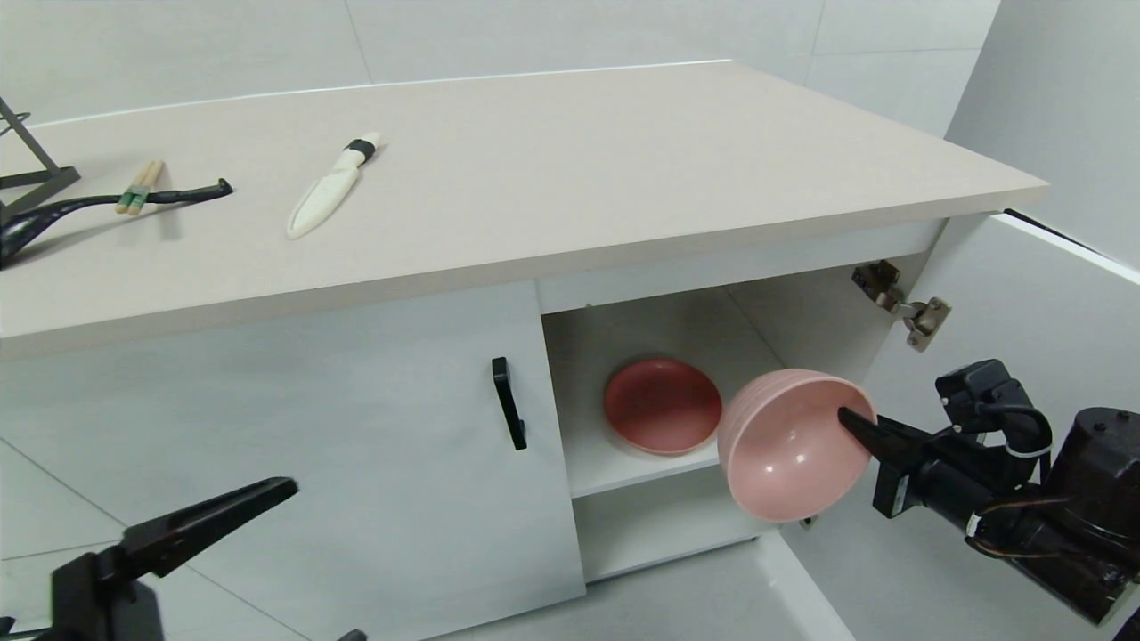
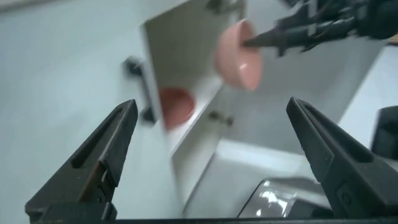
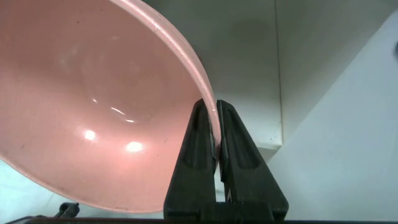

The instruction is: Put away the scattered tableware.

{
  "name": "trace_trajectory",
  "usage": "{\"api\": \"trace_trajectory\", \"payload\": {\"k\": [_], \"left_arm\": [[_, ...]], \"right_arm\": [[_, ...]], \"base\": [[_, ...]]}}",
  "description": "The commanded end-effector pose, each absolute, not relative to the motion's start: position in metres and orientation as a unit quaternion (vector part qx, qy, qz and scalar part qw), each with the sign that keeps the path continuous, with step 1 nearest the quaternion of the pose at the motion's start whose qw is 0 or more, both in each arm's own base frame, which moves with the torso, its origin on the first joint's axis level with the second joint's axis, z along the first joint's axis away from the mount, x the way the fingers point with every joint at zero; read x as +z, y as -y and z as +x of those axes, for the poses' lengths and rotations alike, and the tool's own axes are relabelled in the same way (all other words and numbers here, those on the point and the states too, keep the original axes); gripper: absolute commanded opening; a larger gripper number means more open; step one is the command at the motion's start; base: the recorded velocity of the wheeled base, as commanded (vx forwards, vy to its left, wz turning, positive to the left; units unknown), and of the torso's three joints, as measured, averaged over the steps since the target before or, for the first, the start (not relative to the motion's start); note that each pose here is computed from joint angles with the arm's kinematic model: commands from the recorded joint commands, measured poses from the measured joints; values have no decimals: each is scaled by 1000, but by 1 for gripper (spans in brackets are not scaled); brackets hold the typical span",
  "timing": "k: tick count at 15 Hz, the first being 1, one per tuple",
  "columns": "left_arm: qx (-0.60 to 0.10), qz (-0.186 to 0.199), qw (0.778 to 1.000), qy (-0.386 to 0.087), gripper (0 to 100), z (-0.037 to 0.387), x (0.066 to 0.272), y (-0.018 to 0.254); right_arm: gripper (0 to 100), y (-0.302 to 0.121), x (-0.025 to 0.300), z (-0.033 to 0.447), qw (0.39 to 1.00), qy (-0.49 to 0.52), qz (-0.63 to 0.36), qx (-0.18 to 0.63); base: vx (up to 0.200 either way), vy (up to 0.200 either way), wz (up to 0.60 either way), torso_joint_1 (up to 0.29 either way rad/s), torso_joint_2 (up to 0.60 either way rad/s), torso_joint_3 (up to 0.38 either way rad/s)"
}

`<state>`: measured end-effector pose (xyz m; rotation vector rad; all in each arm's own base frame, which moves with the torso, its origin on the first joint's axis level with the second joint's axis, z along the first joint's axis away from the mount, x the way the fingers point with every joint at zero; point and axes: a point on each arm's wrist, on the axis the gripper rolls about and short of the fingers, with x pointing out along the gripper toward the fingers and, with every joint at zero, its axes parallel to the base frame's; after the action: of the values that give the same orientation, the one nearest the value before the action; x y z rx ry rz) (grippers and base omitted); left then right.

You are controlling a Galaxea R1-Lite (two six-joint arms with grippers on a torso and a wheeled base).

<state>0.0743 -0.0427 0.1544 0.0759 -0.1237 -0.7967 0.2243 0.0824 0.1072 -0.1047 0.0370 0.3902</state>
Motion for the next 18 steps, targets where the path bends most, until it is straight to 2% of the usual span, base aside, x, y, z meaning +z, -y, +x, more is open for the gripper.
{"api": "trace_trajectory", "payload": {"k": [1, 3, 4, 7, 10, 11, 13, 16, 18], "left_arm": [[-289, 12, 952, 94, 100, 26, 147, 14], [-261, -20, 961, 95, 100, 6, 135, 9], [-260, -21, 961, 95, 100, 5, 134, 9], [-181, -31, 982, 37, 100, -5, 110, 5], [-110, -31, 993, -31, 100, -11, 88, 2], [-96, -15, 995, -37, 100, -13, 83, 2], [-73, -6, 997, -8, 100, -18, 82, 2], [-78, 15, 997, 13, 100, -21, 81, 3], [-75, 24, 997, 27, 100, -23, 81, 3]], "right_arm": [[0, -83, 104, 226, 979, -26, -52, 194], [0, -84, 103, 225, 979, -29, -47, 196], [0, -84, 103, 225, 979, -29, -46, 196], [0, -94, 99, 222, 972, -65, 85, 208], [0, -102, 85, 225, 965, -103, 116, 212], [0, -104, 77, 228, 964, -118, 115, 211], [0, -109, 68, 240, 963, -125, 115, 209], [0, -120, 71, 264, 965, -93, 120, 215], [0, -130, 59, 275, 967, -97, 99, 212]], "base": [[0, 0, 0, 0, 0, 0], [0, 0, 0, 0, 0, 0], [0, 0, 0, 0, 0, 0], [0, 0, 0, 0, 0, 0], [0, 0, 0, 0, 0, 0], [0, 0, 0, 0, 0, 0], [0, 0, 0, 0, 0, 0], [0, 0, 0, 0, 0, 0], [0, 0, 0, 0, 0, 0]]}}
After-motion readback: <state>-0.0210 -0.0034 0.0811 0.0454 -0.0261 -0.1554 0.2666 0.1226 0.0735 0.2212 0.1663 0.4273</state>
